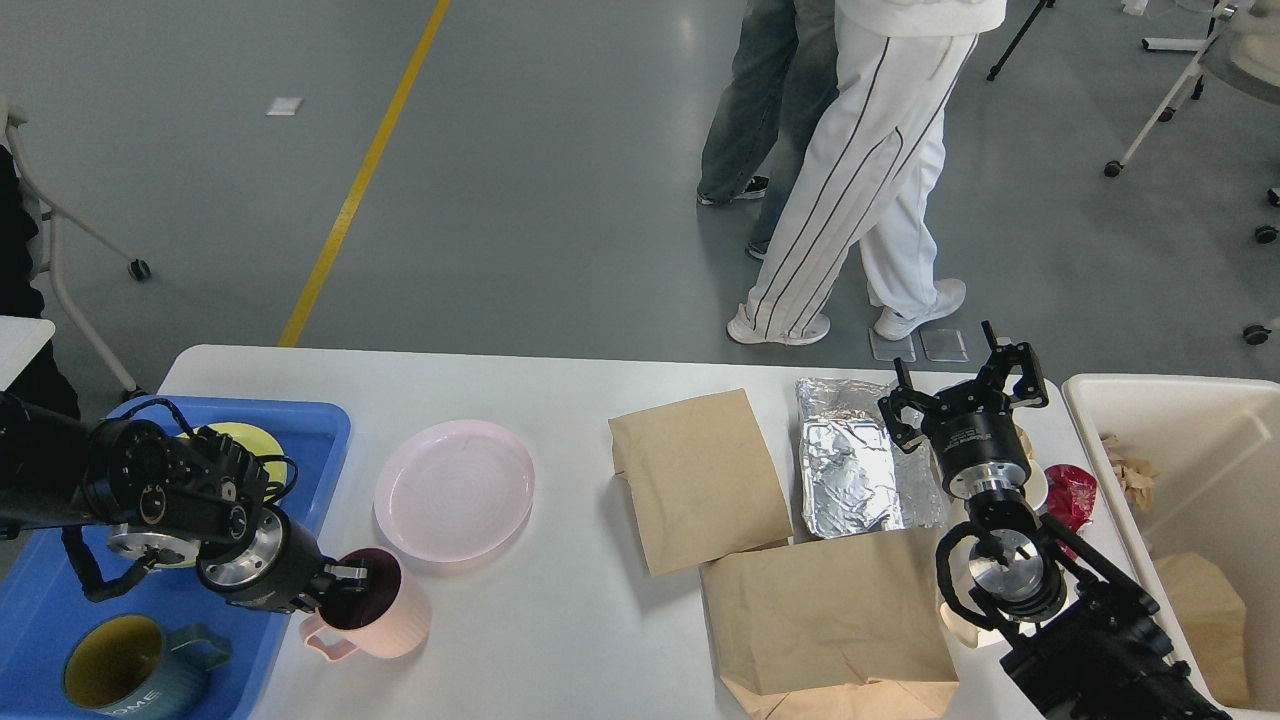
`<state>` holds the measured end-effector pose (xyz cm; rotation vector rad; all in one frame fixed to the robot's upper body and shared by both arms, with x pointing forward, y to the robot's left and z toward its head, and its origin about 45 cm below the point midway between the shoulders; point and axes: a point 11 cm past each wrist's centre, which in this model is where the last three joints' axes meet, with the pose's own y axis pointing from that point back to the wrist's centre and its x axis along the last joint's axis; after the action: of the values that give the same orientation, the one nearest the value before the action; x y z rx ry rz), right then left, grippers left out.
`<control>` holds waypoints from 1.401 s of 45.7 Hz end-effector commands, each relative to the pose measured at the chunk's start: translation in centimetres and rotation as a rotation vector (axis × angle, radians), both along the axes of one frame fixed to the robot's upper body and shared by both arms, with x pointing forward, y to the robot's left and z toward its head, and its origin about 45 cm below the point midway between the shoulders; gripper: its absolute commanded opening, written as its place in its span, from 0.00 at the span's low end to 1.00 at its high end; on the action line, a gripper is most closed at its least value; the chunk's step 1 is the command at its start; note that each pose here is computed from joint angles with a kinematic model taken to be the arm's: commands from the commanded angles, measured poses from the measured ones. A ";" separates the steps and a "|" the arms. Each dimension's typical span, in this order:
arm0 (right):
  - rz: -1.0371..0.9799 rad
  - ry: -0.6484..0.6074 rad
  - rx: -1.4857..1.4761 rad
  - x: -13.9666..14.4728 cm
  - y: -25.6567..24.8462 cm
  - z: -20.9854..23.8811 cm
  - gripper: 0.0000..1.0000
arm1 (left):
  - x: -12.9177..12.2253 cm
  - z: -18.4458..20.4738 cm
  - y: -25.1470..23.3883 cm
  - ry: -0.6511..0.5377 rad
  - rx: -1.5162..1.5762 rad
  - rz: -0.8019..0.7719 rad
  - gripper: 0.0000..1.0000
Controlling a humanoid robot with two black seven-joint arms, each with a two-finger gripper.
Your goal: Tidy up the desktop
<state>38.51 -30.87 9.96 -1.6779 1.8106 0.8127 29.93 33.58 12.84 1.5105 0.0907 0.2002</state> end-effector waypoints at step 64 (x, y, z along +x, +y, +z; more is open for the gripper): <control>0.000 0.000 0.000 0.0 0.0 0.0 1.00 | -2.4 20.3 21.6 -0.071 0.095 0.434 0.00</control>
<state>38.51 -30.87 9.96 -1.6778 1.8107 0.8127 28.75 50.66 36.48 1.5272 0.2780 0.5499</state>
